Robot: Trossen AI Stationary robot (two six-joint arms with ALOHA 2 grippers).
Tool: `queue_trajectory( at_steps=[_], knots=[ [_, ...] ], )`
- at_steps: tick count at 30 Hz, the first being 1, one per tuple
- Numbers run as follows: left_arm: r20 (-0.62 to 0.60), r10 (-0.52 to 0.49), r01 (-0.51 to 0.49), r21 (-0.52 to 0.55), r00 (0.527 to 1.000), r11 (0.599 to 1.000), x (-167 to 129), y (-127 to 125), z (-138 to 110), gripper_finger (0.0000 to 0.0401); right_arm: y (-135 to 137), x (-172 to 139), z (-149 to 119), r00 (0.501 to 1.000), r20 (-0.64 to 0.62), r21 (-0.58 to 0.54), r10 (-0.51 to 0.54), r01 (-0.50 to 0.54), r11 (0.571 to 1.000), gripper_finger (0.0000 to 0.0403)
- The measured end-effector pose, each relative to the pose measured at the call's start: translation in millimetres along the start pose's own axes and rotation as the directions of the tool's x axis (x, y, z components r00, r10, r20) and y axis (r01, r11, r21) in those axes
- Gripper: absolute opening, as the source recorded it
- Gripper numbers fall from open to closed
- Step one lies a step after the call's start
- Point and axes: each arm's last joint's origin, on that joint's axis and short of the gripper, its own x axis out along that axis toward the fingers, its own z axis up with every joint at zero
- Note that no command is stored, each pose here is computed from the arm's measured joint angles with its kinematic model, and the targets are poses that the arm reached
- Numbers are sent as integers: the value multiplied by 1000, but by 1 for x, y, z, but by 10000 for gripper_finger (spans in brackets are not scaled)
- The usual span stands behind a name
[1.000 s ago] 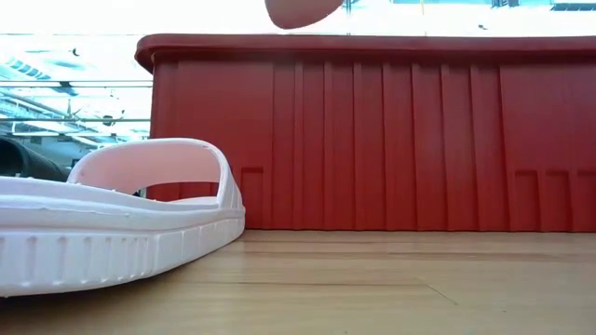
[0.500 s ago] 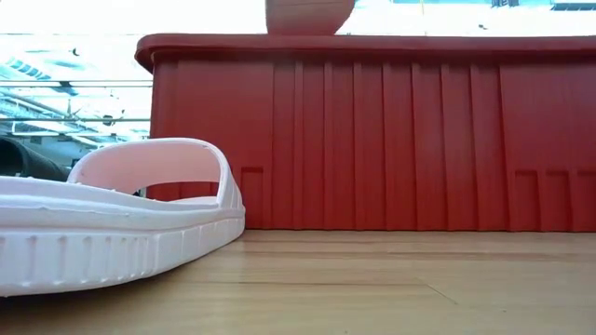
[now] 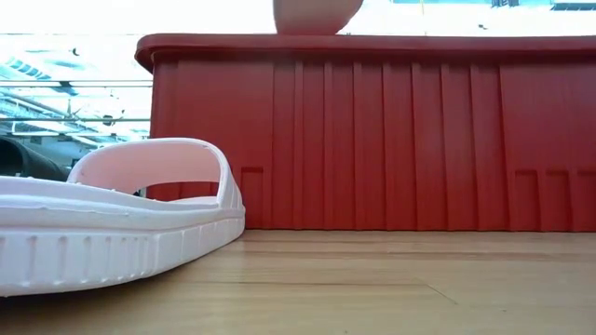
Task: Pick and place slides into bin
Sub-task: Put the pink slide into the red bin
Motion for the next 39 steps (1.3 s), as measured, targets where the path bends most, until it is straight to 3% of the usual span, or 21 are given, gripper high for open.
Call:
queue_trajectory(
  at_steps=[5, 24, 31, 39],
  knots=[
    [-6, -3, 3, 7, 1000, 1000, 2, 2, -1, 4, -2, 12, -6, 1000, -2, 14, 24, -24, 1000, 164],
    [42, 11, -11, 14, 999, 1000, 2, 3, 5, 14, -8, 35, -25, 994, -87, -27, -61, 59, 998, 164],
    [65, -4, 4, -4, 998, 1000, 2, 3, 8, 5, -13, 35, -27, 973, -135, -68, -185, 177, 982, 163],
    [71, -14, 14, -5, 997, 1000, 1, 2, 8, 8, -13, 35, -28, 972, -140, -77, -186, 177, 981, 104]
  ],
)
